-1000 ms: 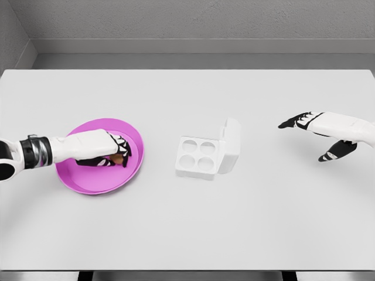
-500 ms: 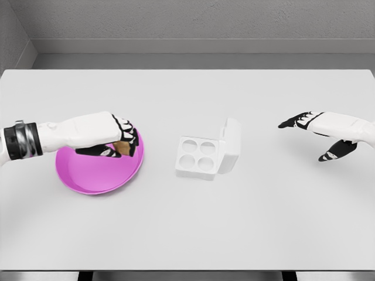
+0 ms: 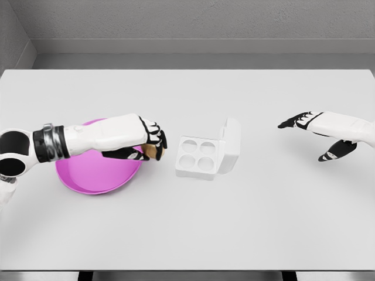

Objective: Pack egg into the box and close the box lid

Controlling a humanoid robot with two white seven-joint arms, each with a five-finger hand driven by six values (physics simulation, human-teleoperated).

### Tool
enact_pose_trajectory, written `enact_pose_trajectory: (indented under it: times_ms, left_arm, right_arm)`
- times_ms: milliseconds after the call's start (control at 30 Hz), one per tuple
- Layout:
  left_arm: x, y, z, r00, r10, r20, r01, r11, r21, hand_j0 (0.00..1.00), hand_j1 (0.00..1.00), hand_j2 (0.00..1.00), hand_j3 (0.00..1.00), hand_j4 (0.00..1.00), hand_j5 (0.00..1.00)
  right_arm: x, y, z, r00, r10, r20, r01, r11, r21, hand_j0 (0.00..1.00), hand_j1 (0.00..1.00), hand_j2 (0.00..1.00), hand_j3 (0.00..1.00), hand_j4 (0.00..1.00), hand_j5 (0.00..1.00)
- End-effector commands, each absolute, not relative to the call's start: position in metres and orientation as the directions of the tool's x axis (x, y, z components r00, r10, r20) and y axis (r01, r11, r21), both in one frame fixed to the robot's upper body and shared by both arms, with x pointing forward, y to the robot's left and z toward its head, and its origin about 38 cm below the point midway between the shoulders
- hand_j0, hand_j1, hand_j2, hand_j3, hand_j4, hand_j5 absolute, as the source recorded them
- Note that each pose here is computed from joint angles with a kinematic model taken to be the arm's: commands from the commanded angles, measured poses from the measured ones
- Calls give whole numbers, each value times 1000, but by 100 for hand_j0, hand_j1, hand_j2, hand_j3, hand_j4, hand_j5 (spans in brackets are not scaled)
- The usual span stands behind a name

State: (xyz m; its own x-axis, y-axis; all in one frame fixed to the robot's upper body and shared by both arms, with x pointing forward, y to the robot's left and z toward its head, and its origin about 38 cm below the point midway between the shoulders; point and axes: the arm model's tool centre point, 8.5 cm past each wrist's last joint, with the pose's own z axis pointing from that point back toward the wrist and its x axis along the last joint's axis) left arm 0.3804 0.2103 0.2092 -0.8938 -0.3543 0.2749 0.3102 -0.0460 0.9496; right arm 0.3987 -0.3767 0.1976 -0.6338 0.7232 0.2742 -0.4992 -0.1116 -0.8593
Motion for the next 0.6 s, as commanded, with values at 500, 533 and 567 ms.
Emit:
enact_pose_trajectory:
  times_ms: [500, 533, 567]
  left_arm:
    - [393, 154, 191, -869, -253, 425, 409, 116, 905, 33, 33, 33, 33, 33, 33]
    - [393, 149, 192, -868, -237, 437, 417, 133, 899, 33, 33, 33, 33, 33, 33]
    - [394, 150, 193, -864, -231, 447, 424, 146, 894, 33, 33, 33, 33, 33, 33]
  right_arm:
    - [398, -378, 198, -631, 726, 274, -504, -115, -856, 100, 100, 100, 100, 100, 100]
    - [398, -378, 198, -632, 725, 274, -504, -115, -856, 100, 100, 100, 100, 100, 100]
    - [398, -378, 198, -632, 725, 274, -504, -115, -856, 100, 100, 100, 100, 100, 100]
